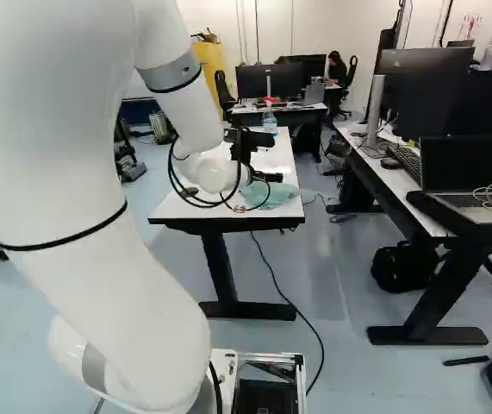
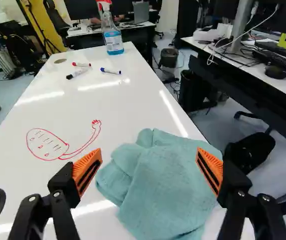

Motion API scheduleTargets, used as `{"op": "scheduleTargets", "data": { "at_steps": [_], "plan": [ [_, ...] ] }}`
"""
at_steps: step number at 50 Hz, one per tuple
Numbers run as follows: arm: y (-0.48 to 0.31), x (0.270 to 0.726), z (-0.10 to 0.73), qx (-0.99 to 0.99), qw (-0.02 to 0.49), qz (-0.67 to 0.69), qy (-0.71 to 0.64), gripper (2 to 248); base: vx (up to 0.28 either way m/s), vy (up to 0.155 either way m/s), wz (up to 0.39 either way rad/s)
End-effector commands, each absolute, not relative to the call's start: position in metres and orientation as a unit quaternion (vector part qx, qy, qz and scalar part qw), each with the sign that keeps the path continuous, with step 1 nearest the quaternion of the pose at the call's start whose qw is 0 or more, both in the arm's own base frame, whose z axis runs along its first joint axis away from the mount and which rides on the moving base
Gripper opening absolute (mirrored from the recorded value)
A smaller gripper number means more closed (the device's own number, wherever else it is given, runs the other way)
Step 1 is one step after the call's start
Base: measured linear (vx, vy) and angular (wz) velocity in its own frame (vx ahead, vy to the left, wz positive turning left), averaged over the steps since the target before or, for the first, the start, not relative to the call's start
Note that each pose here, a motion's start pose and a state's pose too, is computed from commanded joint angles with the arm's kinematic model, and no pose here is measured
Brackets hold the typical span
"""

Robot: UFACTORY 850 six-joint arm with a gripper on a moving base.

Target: Clean the table with the green towel

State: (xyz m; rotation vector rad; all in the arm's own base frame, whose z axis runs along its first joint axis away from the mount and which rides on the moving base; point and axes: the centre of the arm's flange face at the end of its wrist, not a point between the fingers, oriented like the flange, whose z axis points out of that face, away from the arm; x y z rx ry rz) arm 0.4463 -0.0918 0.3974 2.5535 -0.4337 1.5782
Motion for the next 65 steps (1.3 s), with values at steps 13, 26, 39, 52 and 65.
{"op": "scheduleTargets", "data": {
  "at_steps": [13, 26, 39, 52, 65],
  "plan": [
    [-0.102, 0.445, 0.392, 0.853, 0.056, 0.493, -0.164, 247, 0.000, 0.000, 0.000],
    [-0.103, 0.443, 0.389, 0.860, 0.053, 0.475, -0.176, 247, 0.000, 0.000, 0.000],
    [-0.103, 0.442, 0.387, 0.866, 0.051, 0.463, -0.182, 247, 0.000, 0.000, 0.000],
    [-0.102, 0.442, 0.386, 0.868, 0.050, 0.458, -0.182, 247, 0.000, 0.000, 0.000],
    [-0.102, 0.441, 0.386, 0.870, 0.049, 0.455, -0.183, 247, 0.000, 0.000, 0.000]
  ]
}}
